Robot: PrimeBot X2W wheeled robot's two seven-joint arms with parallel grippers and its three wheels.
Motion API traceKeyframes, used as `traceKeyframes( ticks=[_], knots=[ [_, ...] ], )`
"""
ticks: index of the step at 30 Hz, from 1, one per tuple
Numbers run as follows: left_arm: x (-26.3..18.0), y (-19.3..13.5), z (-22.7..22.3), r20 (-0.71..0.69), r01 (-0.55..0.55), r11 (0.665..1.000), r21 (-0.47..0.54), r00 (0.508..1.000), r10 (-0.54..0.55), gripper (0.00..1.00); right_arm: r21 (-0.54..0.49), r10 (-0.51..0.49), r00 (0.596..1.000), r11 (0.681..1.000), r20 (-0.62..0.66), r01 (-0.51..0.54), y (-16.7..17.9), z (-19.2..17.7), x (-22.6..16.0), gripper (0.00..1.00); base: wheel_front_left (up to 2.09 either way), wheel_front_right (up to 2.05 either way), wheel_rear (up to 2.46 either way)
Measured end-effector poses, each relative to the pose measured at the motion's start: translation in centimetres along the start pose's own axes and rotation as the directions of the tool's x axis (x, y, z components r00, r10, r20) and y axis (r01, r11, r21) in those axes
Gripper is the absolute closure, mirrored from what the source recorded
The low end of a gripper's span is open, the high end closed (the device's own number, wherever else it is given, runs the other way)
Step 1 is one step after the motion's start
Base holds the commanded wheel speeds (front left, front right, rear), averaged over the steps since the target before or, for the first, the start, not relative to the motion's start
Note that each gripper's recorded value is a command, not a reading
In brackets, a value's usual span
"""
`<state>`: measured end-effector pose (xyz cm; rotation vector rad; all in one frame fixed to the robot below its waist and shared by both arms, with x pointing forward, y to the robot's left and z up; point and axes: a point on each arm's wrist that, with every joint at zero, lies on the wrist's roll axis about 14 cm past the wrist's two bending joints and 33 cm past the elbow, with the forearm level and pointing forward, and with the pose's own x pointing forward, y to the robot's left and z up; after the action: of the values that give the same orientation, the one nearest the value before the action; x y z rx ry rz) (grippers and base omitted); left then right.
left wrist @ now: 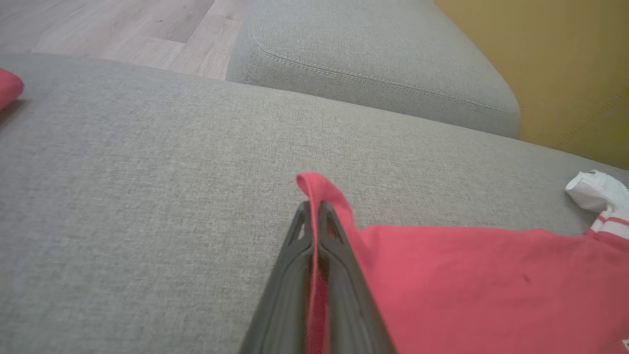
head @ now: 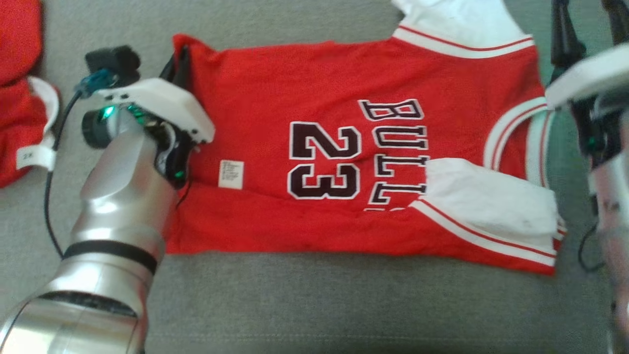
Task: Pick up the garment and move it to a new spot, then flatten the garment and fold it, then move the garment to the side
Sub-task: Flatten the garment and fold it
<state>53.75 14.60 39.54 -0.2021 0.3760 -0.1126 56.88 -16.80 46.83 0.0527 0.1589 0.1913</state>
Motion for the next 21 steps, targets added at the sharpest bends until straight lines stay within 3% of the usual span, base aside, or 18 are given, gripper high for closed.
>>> traceKeyframes(
  ticks=[10,21],
  knots=[
    [0.8,0.7,0.0,0.009,0.009,1.0,0.021,1.0,-0.01,1.0,-0.043,0.044,0.96,0.997,-0.277,-0.058,2.2,-5.3,7.2,0.0,0.0,0.0,0.0],
    [1.3,0.8,-1.1,-0.005,0.025,1.0,0.011,1.0,-0.025,1.0,-0.066,0.027,0.869,0.995,-0.495,-0.069,2.6,-9.8,8.7,0.0,0.0,0.0,0.0]
  ],
)
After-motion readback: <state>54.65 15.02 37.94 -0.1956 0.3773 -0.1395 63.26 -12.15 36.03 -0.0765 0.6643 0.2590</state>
